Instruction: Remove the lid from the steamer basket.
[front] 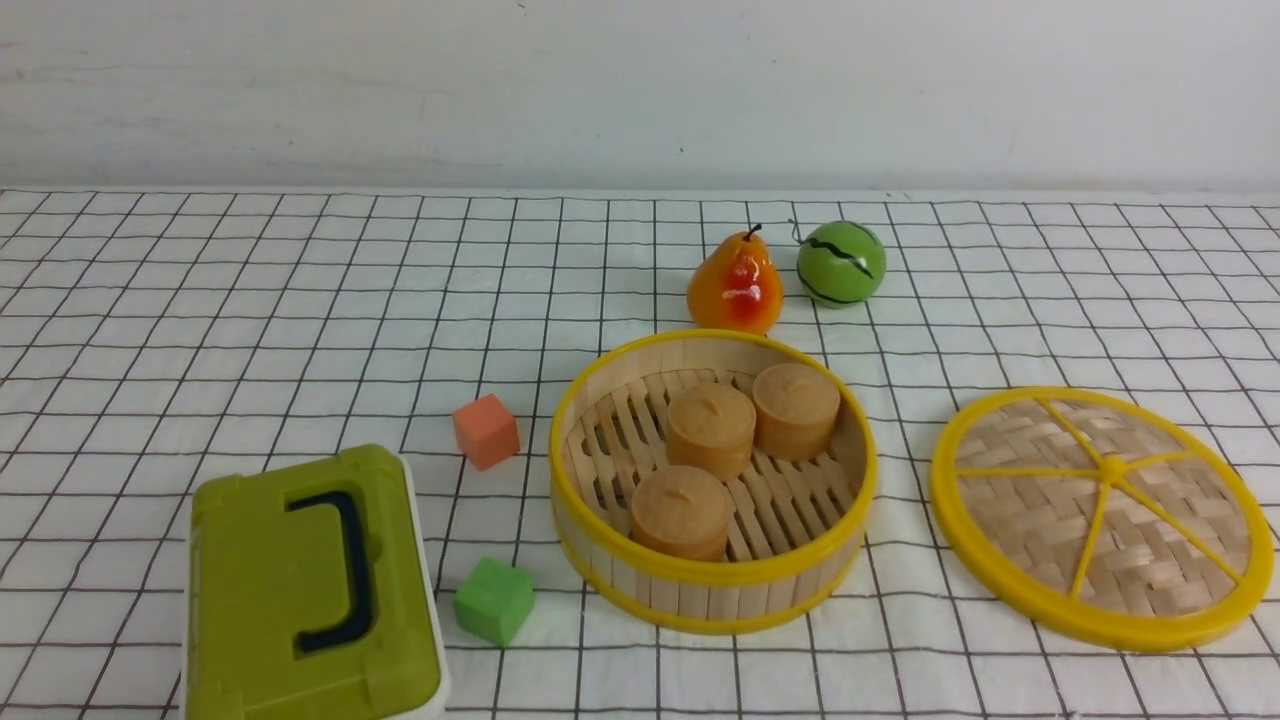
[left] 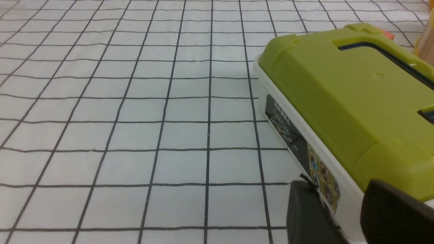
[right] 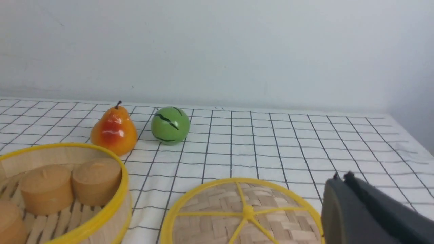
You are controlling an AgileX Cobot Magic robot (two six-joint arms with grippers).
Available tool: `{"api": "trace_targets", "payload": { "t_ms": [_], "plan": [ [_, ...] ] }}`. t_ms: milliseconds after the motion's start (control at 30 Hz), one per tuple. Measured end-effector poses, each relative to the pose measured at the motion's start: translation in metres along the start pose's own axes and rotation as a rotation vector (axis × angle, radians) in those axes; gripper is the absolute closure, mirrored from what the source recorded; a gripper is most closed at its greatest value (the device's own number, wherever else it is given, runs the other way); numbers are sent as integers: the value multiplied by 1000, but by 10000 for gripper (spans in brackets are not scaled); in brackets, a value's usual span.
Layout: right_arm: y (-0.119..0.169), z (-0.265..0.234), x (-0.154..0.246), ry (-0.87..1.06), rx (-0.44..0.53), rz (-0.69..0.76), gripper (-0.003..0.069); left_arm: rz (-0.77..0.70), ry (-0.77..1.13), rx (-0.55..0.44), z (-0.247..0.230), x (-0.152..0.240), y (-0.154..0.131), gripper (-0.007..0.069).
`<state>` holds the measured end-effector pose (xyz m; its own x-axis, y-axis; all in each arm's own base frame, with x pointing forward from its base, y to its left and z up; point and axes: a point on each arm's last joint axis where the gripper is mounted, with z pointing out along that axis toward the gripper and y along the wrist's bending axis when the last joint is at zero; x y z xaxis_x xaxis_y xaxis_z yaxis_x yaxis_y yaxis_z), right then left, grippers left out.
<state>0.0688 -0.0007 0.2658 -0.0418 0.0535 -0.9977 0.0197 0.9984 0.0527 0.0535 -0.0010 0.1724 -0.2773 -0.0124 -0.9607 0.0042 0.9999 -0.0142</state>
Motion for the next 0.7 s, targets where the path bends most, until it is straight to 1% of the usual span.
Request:
{"api": "trace_targets", "payload": {
  "t_ms": [167,333,533,700],
  "plan": [
    [-6,-5,38,26,58,51,676,0,0,0,0,0,0,386],
    [-8,-10,73,72,73,76,676,0,0,0,0,0,0,386],
    [-9,-11,89,185,80,80,676,0,0,0,0,0,0,386],
    [-8,-12,93,243,63,77,676,0,0,0,0,0,0,386]
  ]
}}
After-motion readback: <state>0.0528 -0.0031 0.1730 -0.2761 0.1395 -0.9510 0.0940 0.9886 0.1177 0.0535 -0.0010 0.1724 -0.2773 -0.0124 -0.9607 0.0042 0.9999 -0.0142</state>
